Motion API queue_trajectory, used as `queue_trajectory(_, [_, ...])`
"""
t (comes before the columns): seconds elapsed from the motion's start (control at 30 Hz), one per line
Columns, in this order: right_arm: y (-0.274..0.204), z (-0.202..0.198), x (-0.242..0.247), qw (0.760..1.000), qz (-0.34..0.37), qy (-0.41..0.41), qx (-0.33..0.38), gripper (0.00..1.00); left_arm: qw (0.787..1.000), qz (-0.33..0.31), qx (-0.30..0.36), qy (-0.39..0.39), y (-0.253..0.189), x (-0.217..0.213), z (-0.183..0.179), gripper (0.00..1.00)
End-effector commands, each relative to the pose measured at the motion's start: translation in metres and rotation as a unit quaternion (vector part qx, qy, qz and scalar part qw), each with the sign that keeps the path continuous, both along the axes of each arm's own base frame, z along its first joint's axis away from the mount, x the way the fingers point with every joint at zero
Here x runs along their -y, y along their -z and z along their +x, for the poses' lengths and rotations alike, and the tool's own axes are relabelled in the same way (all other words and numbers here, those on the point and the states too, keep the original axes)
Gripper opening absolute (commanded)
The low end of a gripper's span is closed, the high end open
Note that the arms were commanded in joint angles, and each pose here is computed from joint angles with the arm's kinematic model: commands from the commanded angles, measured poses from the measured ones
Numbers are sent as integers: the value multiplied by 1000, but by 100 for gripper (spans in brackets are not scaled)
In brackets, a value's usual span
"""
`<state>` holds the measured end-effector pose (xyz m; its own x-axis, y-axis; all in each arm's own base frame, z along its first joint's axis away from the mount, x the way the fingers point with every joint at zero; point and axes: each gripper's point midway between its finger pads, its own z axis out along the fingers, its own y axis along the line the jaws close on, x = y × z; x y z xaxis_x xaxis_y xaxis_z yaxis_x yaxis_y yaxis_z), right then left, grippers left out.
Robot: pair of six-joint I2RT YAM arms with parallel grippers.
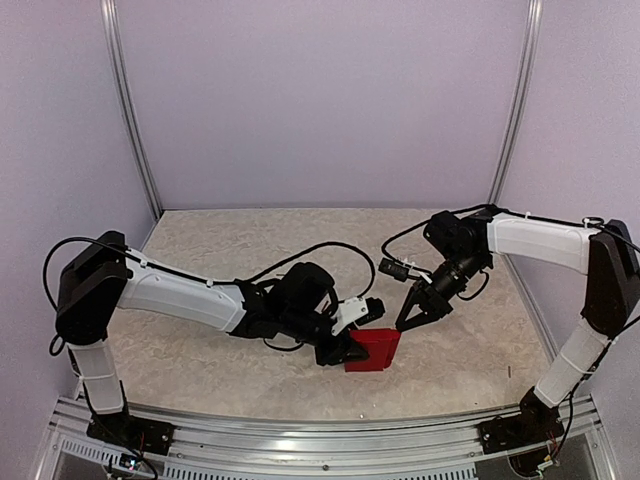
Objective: Fold the paper box
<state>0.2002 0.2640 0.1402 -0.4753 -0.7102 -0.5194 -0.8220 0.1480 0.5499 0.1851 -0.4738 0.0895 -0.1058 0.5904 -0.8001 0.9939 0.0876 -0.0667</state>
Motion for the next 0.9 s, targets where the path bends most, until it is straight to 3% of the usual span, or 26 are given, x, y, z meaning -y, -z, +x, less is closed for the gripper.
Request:
queue_trajectory(0.0, [-1, 3, 0, 1000, 1, 3, 0, 17, 999, -35, 8, 1, -30, 1, -1, 39])
queue_trajectory(0.17, [2, 3, 1, 1000, -2, 3, 0, 19, 999, -48, 10, 3, -38, 4, 0, 40])
queue_trajectory(0.47, [4, 1, 2, 1000, -2, 3, -2, 18, 999, -48, -3, 0, -36, 4, 4, 31])
queue_trajectory(0.87, [5, 2, 0, 1000, 1, 5, -5, 11, 999, -46, -9, -4, -31, 5, 9, 29])
